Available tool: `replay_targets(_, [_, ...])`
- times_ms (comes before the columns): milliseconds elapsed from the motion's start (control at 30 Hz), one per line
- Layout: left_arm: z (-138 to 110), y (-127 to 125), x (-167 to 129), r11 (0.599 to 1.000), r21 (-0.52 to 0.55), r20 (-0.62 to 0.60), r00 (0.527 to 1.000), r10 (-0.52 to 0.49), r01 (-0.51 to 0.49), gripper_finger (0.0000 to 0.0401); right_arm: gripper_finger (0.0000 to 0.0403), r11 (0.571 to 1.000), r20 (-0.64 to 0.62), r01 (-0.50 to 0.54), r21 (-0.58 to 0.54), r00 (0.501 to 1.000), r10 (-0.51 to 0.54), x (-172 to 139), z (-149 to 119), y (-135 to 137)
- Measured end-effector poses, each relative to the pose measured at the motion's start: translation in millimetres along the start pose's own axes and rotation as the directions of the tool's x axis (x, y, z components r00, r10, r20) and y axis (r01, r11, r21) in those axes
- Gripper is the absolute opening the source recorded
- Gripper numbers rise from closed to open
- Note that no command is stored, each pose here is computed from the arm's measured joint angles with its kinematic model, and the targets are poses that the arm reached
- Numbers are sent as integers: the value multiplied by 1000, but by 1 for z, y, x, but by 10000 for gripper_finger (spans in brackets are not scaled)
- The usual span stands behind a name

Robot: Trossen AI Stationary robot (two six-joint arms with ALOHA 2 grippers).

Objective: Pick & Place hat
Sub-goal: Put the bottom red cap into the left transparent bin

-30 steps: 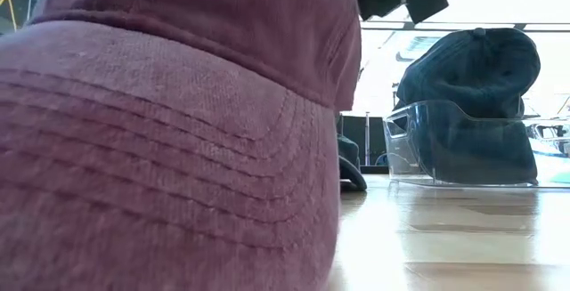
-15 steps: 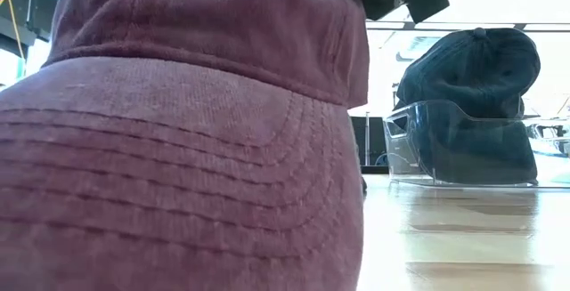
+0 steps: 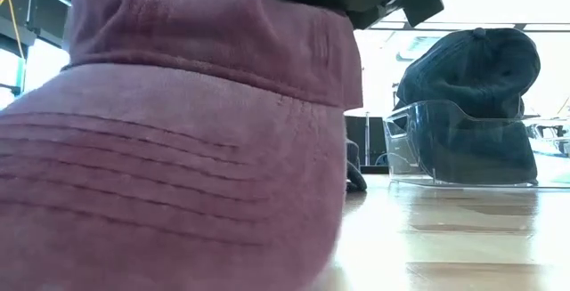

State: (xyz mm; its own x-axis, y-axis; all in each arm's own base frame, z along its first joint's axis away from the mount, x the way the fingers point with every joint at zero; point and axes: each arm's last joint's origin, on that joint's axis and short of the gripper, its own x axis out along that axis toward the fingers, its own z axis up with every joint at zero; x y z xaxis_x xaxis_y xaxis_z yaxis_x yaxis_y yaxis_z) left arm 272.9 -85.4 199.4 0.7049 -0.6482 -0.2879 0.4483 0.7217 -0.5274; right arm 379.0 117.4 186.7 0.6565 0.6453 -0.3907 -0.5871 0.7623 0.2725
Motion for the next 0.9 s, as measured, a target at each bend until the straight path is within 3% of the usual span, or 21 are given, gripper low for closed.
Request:
replay_targets(267, [-3, -5, -4, 989, 67, -89, 988, -129, 135, 253, 8, 999, -28, -32, 33, 999, 33, 0, -3, 1])
replay_targets(400, [4, -5, -4, 990, 128, -2, 998, -64, 64, 253, 4, 999, -25, -6, 33, 1000, 7, -1, -2, -1])
replay_targets(533, [7, -2, -2, 994, 98, 63, 997, 35, -41, 253, 13, 999, -22, 5, 46, 1000, -4, -2, -2, -4])
replay_targets(733, [13, -2, 16, 999, -1, 54, 998, 45, -45, 253, 15, 998, -9, 24, 60, 1000, -23, -4, -1, -7])
replay_targets(900, [15, 0, 35, 996, -57, -39, 997, 72, -74, 253, 5, 998, -7, 24, 60, 1000, -23, -4, -1, -8])
